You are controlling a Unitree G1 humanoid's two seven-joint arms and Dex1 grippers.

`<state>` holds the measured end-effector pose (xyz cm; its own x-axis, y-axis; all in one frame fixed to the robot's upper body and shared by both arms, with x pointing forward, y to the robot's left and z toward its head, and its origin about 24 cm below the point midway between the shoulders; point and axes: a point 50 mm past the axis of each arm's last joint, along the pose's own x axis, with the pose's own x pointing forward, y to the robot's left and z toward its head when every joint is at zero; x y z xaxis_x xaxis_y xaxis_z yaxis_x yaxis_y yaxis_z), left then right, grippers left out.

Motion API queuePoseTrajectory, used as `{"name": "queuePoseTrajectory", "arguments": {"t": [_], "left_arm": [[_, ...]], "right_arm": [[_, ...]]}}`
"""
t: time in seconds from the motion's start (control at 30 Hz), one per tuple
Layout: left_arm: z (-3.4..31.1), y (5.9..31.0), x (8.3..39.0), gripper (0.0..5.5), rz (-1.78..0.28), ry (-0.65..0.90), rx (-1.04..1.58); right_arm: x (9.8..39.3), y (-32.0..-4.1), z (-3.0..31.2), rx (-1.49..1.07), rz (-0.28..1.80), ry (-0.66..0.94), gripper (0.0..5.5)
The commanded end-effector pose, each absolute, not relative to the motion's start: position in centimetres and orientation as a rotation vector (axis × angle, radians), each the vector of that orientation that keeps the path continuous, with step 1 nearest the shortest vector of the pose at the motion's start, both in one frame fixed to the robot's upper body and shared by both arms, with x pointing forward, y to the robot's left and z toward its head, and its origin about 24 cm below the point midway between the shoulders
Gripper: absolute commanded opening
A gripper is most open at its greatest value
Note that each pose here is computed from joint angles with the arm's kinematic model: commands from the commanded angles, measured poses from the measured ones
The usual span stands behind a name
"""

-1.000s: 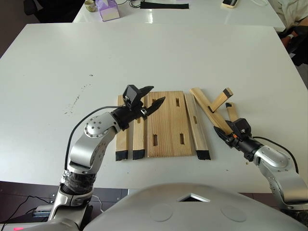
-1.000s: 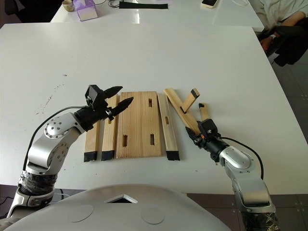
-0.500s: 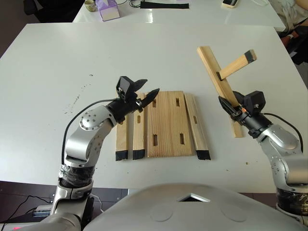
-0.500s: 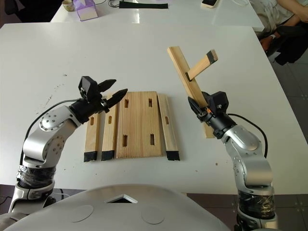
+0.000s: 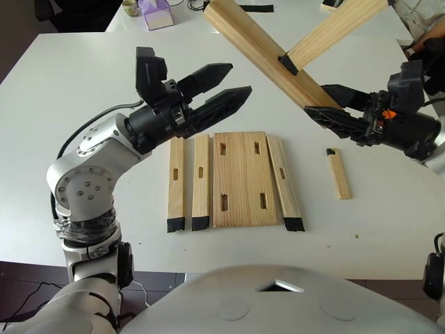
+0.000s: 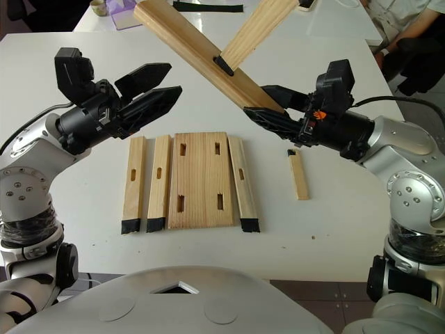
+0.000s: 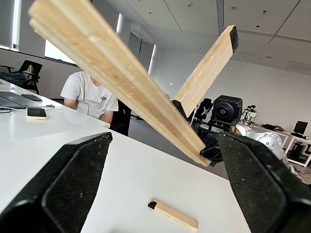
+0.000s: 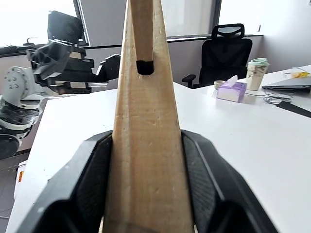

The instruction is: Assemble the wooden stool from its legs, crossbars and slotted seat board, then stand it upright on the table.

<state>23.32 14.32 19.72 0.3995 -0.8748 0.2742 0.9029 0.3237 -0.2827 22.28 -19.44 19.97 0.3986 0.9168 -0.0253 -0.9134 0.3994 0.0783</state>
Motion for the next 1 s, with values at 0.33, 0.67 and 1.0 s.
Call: {"name": "queuePoseTrajectory", "arguments": {"t": [0.33,0.67,1.0], "left_arm": [[20.8,13.0,23.3,4.46,-1.367,-0.077,-0.461],[21.9,11.6,22.4,4.46,-1.523,-0.109,-0.545],[22.0,11.3,22.7,4.28,-1.534,-0.09,-0.542]], "right_arm": [[21.3,-18.6,20.4,0.164,1.324,0.068,2.06],[21.5,-16.7,21.3,0.32,1.464,0.031,2.06],[21.2,-15.9,19.9,0.288,1.487,0.083,2.06]]}}
